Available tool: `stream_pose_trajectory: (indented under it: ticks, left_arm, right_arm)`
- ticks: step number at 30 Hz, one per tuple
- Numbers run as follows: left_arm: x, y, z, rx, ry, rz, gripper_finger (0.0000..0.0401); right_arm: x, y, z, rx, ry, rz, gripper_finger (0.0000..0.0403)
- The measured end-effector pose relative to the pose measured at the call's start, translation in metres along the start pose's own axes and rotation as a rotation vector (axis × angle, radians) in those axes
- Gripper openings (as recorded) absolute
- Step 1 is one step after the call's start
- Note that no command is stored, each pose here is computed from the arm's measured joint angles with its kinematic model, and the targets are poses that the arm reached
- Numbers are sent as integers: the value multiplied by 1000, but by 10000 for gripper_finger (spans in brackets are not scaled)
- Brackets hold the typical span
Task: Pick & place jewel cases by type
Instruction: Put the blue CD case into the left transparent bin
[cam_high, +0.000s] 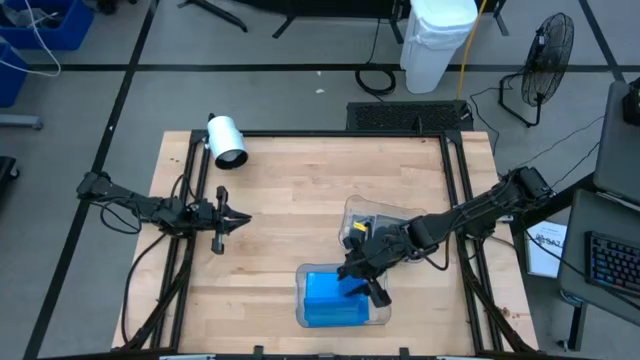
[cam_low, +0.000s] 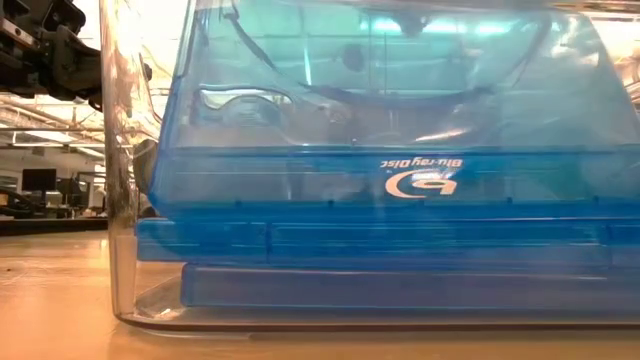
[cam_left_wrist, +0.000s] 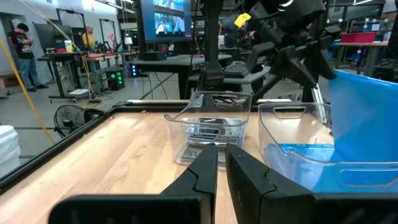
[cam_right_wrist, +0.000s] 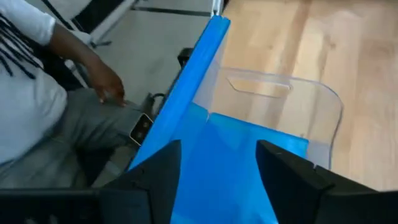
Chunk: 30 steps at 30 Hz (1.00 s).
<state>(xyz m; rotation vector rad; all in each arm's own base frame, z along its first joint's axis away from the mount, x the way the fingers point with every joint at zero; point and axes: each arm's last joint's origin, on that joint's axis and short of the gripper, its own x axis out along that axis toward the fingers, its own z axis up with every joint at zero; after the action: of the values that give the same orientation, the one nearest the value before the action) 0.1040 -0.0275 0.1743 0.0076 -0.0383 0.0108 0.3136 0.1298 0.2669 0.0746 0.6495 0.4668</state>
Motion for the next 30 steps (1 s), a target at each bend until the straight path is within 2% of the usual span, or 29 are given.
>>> stream_pose_trajectory:
  ticks: [4,24,30]
  left_arm:
    - [0,0,0,0,0,0,37]
    - [0,0,0,0,1,0,37]
    - [0,0,0,0,0,1,37]
  right_arm:
    - [0,1,4,-1,-32,43,206]
    - [-1,7,8,128,-45,203,197]
    - [6,5,2,140,3,190,196]
